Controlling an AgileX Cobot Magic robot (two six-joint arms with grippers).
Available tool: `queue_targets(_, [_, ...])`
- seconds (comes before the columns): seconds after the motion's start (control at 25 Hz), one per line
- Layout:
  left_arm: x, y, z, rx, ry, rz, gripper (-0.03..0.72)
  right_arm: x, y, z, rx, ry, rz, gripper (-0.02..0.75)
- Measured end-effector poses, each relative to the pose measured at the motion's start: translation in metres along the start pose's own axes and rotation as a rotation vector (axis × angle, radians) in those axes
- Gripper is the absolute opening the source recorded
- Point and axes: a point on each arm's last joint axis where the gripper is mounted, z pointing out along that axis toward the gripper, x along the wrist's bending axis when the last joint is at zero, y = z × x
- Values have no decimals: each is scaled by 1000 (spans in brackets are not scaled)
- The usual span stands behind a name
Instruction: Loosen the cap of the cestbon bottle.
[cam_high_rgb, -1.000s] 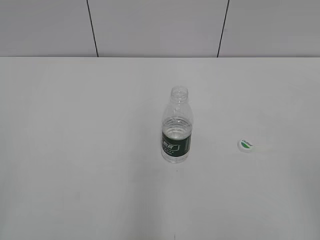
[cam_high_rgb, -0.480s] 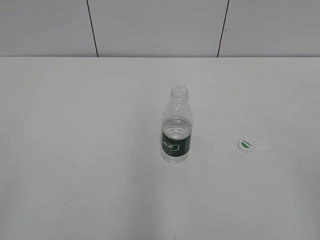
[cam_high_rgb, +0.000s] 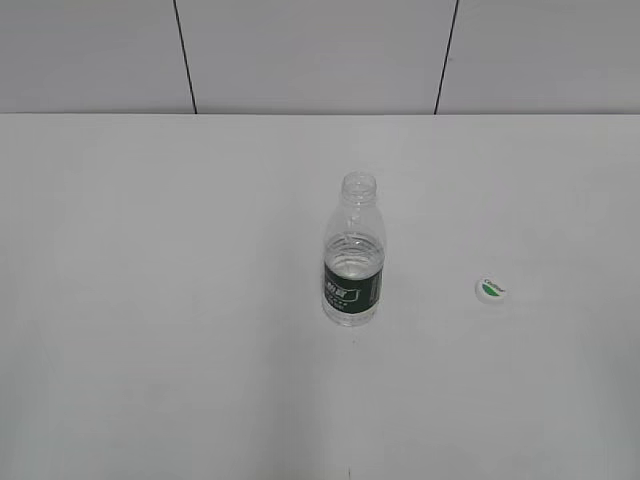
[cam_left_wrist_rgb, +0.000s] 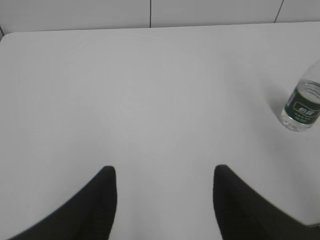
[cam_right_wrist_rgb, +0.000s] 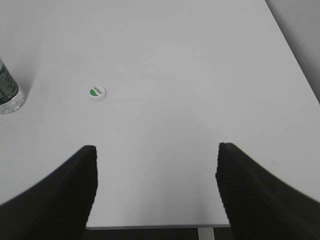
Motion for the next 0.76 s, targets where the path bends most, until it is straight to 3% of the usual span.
queue_targets(0.28, [-1, 0, 1, -3, 100, -43, 382, 0, 0, 0, 0, 0, 0, 571])
queue_targets(0.76, [3, 0, 0, -1, 119, -16, 330, 0, 0, 0, 0, 0, 0, 571])
